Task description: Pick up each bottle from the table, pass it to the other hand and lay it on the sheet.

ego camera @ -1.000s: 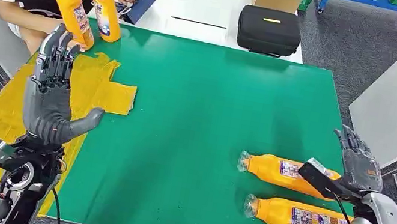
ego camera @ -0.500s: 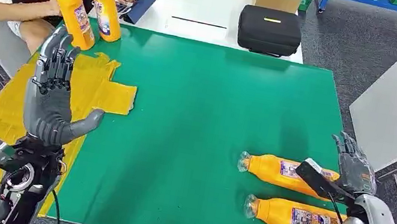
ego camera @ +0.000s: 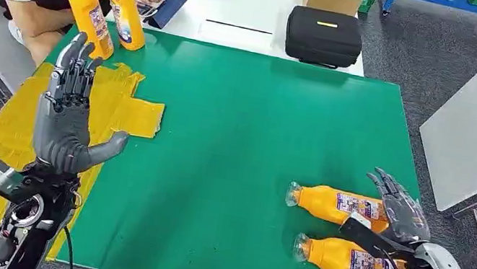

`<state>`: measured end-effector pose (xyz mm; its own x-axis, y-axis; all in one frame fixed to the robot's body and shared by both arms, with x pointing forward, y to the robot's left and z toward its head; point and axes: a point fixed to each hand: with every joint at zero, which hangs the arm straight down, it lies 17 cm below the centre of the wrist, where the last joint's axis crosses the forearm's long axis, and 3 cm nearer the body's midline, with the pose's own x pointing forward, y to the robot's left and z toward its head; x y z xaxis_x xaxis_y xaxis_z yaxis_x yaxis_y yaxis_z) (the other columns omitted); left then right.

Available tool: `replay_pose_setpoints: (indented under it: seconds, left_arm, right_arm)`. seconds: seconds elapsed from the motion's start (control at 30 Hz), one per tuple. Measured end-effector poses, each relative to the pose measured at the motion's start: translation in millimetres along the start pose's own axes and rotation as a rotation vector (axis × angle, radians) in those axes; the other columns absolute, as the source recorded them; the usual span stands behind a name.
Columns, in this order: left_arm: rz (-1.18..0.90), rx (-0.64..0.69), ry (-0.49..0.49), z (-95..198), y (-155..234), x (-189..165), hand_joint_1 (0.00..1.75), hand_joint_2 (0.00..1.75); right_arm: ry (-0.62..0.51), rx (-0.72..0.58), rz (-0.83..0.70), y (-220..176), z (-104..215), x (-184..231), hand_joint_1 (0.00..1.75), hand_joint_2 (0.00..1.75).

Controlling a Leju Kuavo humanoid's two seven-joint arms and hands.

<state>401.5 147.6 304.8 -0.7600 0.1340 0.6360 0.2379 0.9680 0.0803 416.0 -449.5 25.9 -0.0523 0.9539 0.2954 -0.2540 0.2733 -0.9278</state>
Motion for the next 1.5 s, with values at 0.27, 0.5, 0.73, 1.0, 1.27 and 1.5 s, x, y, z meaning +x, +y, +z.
replay_pose_setpoints:
  seconds: [0.27,0.5,0.73,1.0,1.27,1.5]
  left_arm:
    - [0.001,-0.002,0.003,-0.3,-0.3,-1.7,0.00,1.75]
    - [0.002,-0.002,0.008,-1.1,0.6,-4.5,0.00,1.75]
    - [0.007,0.006,0.019,0.8,1.7,-8.3,0.00,1.75]
    - [0.013,0.007,0.028,2.1,1.3,-11.2,0.00,1.75]
    - [0.019,0.012,0.035,2.8,1.0,-13.7,0.00,1.75]
    - [0.021,0.015,0.041,3.8,1.1,-16.0,0.00,1.75]
  right_arm:
    - [-0.009,0.022,0.011,1.4,1.0,1.6,0.00,1.75]
    - [0.011,0.040,0.035,3.9,0.7,-1.9,0.00,1.75]
    - [0.047,0.041,0.069,2.5,-2.3,-8.7,0.00,1.75]
    - [0.080,0.052,0.082,7.4,-0.9,-15.5,0.00,1.75]
    - [0.089,0.063,0.079,13.5,-1.0,-14.6,0.00,1.75]
    - [0.097,0.090,0.079,21.1,-3.0,-15.2,0.00,1.75]
